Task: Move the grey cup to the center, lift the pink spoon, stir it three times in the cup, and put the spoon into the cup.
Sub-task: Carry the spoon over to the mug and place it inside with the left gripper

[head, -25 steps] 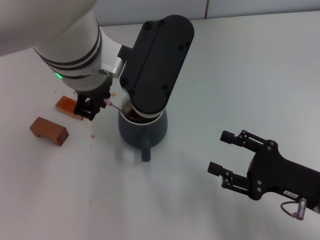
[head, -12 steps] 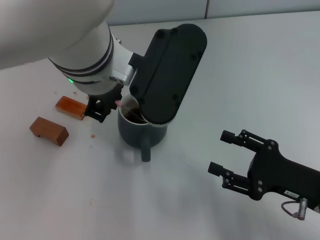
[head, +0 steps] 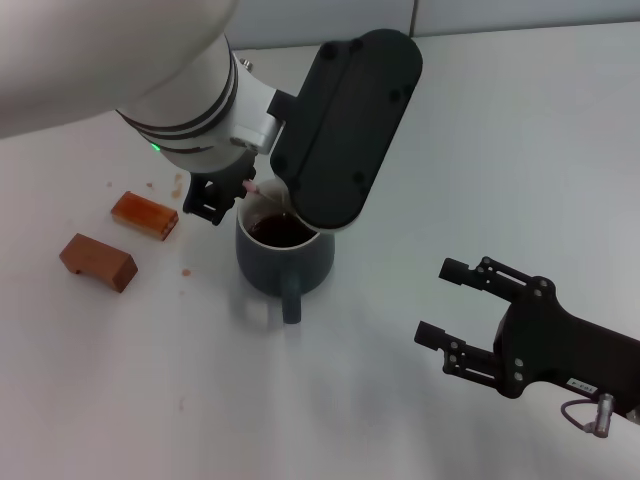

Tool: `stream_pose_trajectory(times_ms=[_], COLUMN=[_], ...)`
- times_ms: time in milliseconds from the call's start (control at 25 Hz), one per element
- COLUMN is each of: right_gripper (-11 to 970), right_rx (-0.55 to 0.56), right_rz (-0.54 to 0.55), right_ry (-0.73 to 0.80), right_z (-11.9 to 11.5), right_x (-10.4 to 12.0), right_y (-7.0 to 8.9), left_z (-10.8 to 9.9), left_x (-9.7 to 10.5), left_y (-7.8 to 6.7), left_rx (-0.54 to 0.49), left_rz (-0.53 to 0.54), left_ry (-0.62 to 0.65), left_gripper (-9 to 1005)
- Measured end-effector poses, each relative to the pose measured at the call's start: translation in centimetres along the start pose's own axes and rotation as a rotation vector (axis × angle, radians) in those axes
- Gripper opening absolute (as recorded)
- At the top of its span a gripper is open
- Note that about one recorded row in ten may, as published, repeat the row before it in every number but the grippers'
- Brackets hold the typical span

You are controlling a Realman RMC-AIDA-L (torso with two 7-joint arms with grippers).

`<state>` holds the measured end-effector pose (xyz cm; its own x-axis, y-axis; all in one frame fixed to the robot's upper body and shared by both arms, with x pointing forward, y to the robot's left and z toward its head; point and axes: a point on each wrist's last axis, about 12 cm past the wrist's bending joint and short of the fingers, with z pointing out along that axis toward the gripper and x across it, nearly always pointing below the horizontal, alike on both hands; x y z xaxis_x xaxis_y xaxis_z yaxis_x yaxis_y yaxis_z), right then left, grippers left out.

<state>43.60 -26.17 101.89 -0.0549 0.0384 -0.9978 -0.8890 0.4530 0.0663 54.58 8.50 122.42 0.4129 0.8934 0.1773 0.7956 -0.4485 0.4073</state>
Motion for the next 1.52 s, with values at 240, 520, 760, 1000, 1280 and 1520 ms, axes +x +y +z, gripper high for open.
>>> stream_pose_trajectory(times_ms=[240, 520, 760, 1000, 1280, 1520], right_gripper=[758, 757, 757, 758, 757, 757], right_rx=[-0.003, -0.012, -0.013, -0.012, -0.011, -0.022], right_rz=[0.001, 0.002, 0.002, 0.002, 0.004, 0.001], right_ry=[-0.002, -0.012, -0.012, -0.012, -0.011, -0.019], right_z=[0.1, 0.1, 0.1, 0.1, 0.0, 0.1], right_x=[0.0, -0.2, -0.2, -0.1, -0.1, -0.3], right_y=[0.0, 0.1, 0.1, 0.1, 0.2, 0.1], left_z=[0.4, -0.1, -0.9, -0.8, 0.0, -0.1], left_x=[0.3, 0.5, 0.0, -0.4, 0.2, 0.5], left_y=[-0.2, -0.8, -0.5, 0.1, 0.2, -0.7], left_rx=[0.023, 0.060, 0.013, -0.028, 0.007, 0.055], left_rz=[-0.014, -0.019, -0.002, 0.007, -0.009, -0.007], left_ry=[0.011, 0.028, 0.006, -0.011, 0.008, 0.027], left_gripper=[128, 130, 131, 132, 133, 134])
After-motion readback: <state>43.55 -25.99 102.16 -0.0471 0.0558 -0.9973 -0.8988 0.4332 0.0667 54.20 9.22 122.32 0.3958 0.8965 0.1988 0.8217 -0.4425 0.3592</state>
